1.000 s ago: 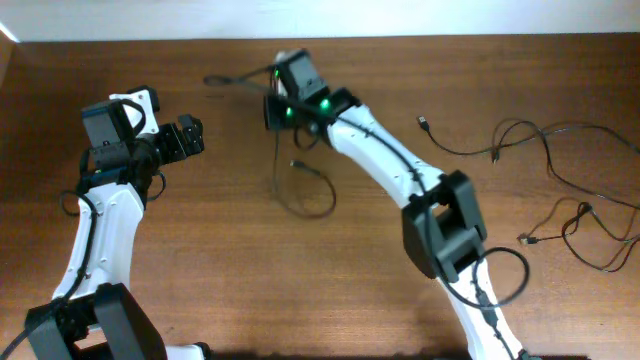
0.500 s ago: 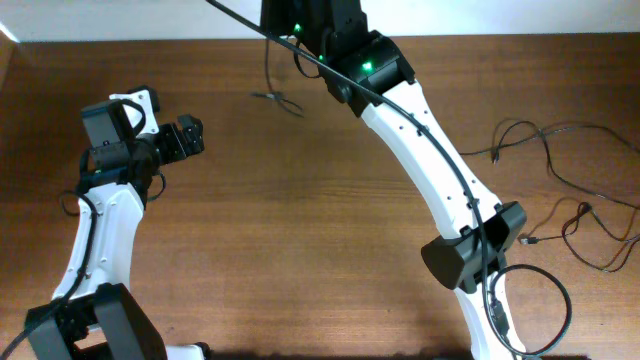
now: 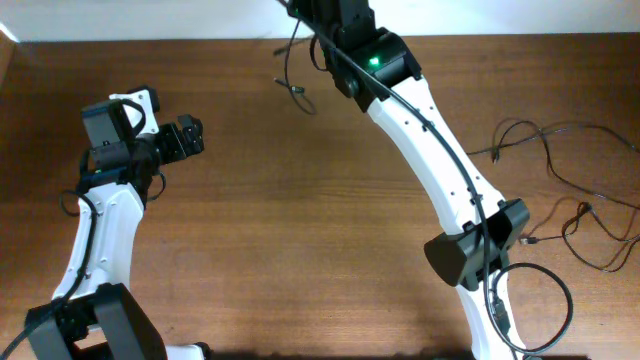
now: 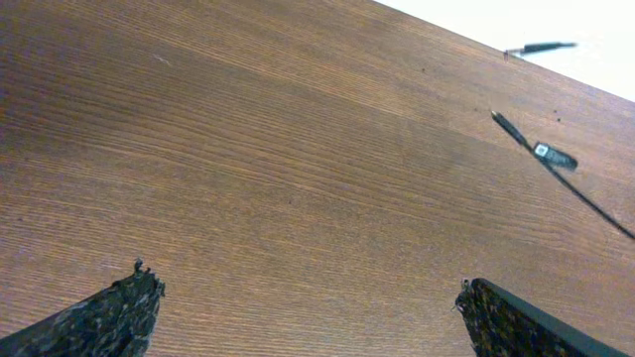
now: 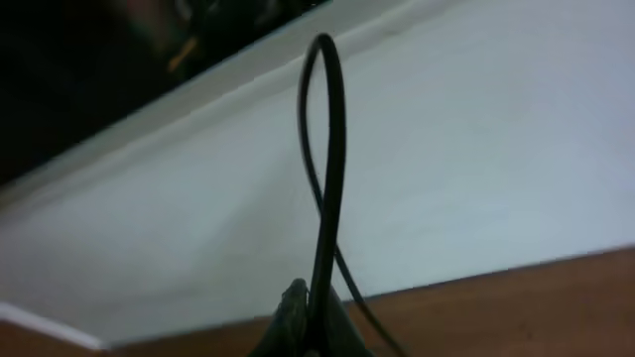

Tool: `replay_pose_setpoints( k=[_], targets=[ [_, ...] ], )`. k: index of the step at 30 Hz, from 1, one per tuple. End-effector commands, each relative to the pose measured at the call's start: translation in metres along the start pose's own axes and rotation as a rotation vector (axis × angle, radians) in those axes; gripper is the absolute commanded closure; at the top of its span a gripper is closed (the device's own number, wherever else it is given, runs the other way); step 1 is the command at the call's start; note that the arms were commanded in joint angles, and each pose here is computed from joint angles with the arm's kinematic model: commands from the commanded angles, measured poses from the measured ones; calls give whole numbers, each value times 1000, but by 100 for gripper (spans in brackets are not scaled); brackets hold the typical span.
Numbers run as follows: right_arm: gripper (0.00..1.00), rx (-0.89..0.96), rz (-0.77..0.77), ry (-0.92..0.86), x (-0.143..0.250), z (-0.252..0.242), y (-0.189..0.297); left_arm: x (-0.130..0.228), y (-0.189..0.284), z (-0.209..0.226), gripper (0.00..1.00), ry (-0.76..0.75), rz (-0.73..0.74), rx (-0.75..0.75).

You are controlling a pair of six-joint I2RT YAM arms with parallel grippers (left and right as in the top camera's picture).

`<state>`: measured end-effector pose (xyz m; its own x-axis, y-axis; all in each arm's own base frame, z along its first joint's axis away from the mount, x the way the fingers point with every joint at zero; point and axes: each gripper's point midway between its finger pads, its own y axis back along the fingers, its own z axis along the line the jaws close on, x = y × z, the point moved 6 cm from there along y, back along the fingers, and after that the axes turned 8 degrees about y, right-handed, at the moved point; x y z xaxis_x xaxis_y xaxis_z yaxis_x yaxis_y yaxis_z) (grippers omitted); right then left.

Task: Untangle cables
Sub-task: 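Lift the cable with the right gripper and carry it to the right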

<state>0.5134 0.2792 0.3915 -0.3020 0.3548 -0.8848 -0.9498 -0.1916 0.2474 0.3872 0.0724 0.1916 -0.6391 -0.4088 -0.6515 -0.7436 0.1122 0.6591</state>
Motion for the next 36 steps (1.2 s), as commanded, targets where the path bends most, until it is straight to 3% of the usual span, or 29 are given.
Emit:
replay_pose_setpoints(
  k=[1,8,11,17,23,30,36],
  targets=[
    [96,162,-88,-170,-7,-29,-7,-5,7,-1,1,2,-24,2],
    [96,408,-181,-195,-5,-89,-30,-5,7,-1,1,2,-24,2],
    [96,394,-149,-195,2,-97,-41,-5,7,-1,1,2,-24,2],
    [96,250,-133,-228,5,-67,-43,-5,7,-1,1,2,-24,2],
    [96,270,-134,-293,7,-72,-43,-5,7,-1,1,2,-24,2],
    [96,555,-131,-384,-5,-204,-62,-5,7,-1,1,2,-24,2],
    [96,828,-60,-396,7,-341,-66,-5,7,-1,1,2,-24,2]
  ],
)
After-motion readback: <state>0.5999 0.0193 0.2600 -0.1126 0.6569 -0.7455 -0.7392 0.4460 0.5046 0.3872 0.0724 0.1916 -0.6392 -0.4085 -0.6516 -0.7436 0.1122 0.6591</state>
